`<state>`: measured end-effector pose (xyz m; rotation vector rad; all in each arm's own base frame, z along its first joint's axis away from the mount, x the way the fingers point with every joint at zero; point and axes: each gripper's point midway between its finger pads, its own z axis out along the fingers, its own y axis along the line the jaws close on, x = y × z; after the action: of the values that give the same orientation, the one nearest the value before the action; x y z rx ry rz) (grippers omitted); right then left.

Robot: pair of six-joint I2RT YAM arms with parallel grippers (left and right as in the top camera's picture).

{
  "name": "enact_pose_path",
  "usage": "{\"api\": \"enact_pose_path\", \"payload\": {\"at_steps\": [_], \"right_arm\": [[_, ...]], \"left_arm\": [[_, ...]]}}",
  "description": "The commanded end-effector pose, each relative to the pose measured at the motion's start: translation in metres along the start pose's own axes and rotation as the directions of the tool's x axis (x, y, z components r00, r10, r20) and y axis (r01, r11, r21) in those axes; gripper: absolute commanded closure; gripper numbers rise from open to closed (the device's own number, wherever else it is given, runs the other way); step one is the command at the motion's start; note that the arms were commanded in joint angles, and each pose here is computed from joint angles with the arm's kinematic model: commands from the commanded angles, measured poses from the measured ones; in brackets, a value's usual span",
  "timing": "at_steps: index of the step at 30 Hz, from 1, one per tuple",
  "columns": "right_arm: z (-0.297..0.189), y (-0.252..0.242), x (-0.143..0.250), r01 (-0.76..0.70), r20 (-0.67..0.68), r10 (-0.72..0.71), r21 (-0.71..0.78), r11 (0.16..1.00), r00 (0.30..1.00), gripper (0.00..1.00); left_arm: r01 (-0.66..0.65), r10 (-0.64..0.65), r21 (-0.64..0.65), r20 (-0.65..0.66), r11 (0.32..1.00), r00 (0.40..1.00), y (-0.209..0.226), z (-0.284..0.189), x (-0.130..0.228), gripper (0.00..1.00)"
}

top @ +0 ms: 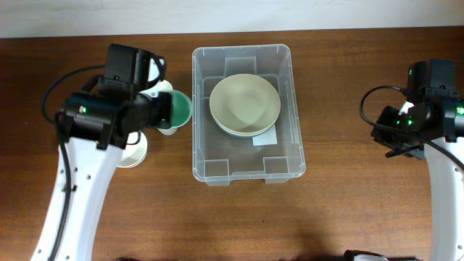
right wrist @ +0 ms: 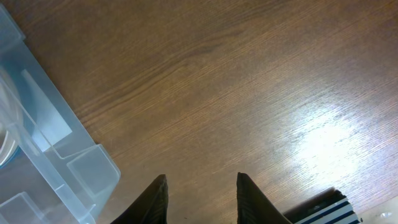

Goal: Pack container
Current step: 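Carry the green cup into the bin and release it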

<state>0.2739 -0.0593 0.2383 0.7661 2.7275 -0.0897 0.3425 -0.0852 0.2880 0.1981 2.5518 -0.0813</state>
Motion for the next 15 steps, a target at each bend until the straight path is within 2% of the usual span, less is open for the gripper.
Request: {"api": "enact_pose_path", "payload": {"at_steps": [1,6,10,15], "right_arm": [[0.0,-0.001,0.0,0.017,0.011,-0.017,0.014,1.0,1.0,0.69],[0.0,-0.001,0.0,0.018,0.01,-0.018,0.015,1.0,1.0,0.69],[0.0,-0.001,0.0,0.018,0.01,-0.018,0.015,1.0,1.0,0.69],[0.0,-0.001,0.0,0.018,0.01,-0.018,0.015,1.0,1.0,0.69]], "left_arm": [[-0.074,0.075,0.036,-0.034,0.997,0.997,-0.028,0.017,0.002,1.0],[-0.125,0.132,0.056,-0.145,0.991,0.981,-0.051,0.059,0.013,1.0],[-0.129,0.143,0.065,-0.28,0.989,0.949,-0.057,0.11,0.031,1.0],[-0.135,0.147,0.058,-0.364,0.989,0.92,-0.058,0.146,0.046,1.0]]}}
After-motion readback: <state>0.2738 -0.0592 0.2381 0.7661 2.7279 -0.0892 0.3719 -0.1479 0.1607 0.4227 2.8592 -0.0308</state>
